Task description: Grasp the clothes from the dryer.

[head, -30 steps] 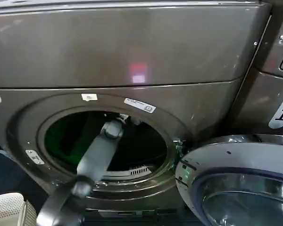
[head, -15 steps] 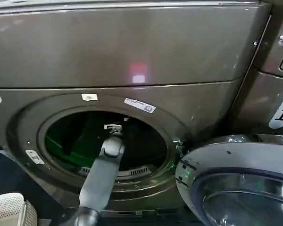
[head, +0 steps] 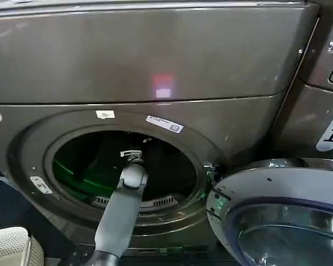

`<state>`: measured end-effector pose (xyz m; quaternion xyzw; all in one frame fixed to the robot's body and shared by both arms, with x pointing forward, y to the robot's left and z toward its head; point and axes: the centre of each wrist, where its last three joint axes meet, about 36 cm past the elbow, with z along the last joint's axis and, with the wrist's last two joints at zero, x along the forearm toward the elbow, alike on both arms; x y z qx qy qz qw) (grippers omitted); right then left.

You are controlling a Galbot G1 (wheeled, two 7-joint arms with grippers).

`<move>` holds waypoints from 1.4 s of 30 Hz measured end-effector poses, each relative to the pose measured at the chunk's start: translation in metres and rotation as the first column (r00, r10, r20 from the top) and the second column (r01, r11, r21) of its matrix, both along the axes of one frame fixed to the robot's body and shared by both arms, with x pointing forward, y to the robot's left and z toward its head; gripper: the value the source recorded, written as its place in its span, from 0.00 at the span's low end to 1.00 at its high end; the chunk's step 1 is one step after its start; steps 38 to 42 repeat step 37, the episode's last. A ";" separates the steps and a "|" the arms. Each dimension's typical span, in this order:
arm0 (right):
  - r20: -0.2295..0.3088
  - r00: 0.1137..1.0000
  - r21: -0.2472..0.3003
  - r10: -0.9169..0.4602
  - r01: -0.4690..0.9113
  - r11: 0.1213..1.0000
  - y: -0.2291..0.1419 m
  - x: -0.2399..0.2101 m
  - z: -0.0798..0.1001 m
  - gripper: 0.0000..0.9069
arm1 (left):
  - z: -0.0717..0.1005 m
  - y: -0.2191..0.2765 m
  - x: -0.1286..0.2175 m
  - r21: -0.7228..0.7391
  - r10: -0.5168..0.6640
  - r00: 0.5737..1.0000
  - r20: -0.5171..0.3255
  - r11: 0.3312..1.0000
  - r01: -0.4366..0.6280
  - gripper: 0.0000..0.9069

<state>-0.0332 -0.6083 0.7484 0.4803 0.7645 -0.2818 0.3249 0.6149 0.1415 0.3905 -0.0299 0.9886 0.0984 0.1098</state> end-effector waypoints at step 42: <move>0.005 1.000 0.000 -0.008 0.008 1.000 0.001 -0.004 0.001 1.00 | 0.008 0.000 0.004 0.000 0.005 1.000 0.020 1.000 -0.005 0.00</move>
